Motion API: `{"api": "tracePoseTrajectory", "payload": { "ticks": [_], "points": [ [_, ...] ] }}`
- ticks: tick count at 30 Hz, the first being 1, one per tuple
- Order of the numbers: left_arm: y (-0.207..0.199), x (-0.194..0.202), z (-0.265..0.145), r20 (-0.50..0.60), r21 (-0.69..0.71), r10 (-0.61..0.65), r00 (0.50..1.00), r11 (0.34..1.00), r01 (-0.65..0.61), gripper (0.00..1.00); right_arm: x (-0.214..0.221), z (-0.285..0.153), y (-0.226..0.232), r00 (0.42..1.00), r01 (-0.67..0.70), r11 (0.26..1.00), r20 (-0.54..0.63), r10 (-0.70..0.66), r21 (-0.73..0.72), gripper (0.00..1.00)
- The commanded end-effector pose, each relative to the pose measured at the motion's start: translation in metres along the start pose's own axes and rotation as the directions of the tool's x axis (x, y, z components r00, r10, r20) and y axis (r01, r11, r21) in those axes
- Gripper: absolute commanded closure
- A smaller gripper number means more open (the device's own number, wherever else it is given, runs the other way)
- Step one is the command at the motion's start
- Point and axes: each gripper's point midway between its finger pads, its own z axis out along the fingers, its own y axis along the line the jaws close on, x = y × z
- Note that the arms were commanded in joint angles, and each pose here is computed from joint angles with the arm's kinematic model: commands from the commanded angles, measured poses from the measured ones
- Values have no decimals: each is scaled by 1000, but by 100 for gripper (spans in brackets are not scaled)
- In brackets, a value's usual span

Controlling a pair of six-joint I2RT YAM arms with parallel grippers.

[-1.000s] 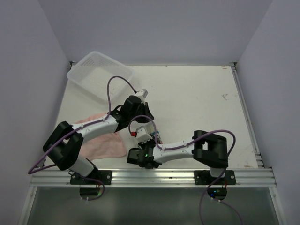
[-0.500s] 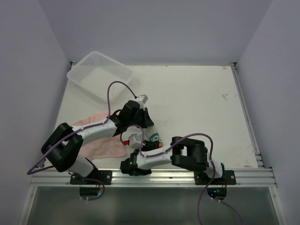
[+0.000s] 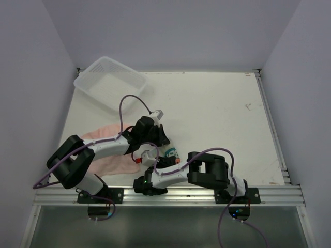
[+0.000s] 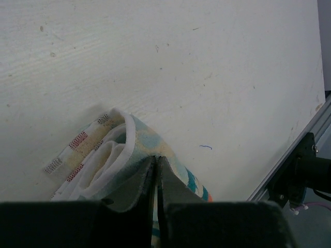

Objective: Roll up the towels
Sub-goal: Roll the towel

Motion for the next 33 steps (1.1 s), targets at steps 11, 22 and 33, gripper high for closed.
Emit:
{"api": "tracePoseTrajectory", "payload": {
  "ticks": [11, 22, 33],
  "points": [
    [37, 41, 11, -63, -101, -8, 998, 995, 2, 92, -10, 0, 26, 984, -177, 973, -27, 175, -145, 67],
    [47, 45, 18, -78, -141, -8, 997, 990, -3, 95, -34, -10, 7, 950, -303, 924, 2, 312, -236, 41],
    [52, 43, 19, -72, -166, 1, 997, 986, -13, 95, -40, -20, -7, 923, -372, 882, -10, 386, -289, 37]
  ]
}}
